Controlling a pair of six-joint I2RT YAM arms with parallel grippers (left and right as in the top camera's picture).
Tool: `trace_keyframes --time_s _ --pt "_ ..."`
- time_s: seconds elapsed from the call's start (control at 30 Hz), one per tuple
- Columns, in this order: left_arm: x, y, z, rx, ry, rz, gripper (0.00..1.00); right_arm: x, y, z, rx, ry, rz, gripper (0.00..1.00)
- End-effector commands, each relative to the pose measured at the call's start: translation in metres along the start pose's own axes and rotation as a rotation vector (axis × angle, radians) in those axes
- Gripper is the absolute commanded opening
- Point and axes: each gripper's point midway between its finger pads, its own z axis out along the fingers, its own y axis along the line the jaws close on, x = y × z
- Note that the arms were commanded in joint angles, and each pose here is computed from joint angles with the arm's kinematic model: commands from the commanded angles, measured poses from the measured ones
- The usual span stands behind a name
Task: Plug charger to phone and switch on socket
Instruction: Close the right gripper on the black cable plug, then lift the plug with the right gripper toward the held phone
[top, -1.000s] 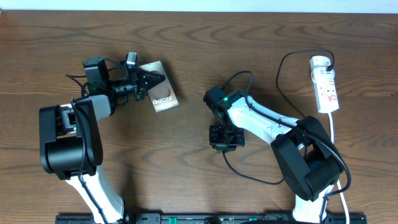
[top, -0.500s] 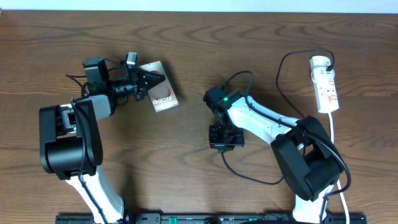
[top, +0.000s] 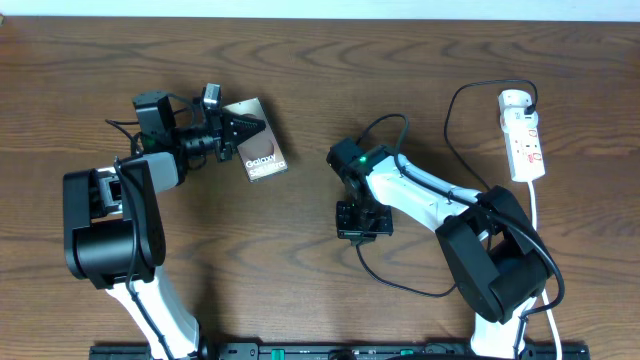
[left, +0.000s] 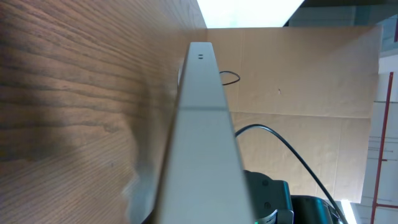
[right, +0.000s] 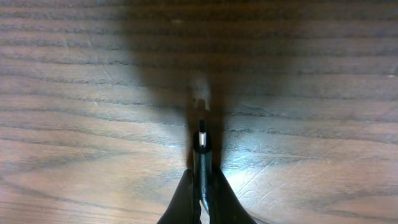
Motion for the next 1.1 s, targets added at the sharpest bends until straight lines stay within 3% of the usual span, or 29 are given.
trace_keyframes --time_s 0.0,0.6,1.07 --pt "-0.002 -0.010 -0.002 0.011 0.002 0.028 0.07 0.003 -0.017 0.030 0.084 0.034 0.000 0.01" --pt "-0.007 -0.006 -0.002 -0.010 -0.027 0.021 0.07 -0.013 -0.020 0.021 0.015 0.032 -0.005 0.01" --pt "-0.018 -0.006 -0.028 0.003 -0.072 0.013 0.07 -0.052 0.009 -0.053 -0.197 -0.016 -0.175 0.01"
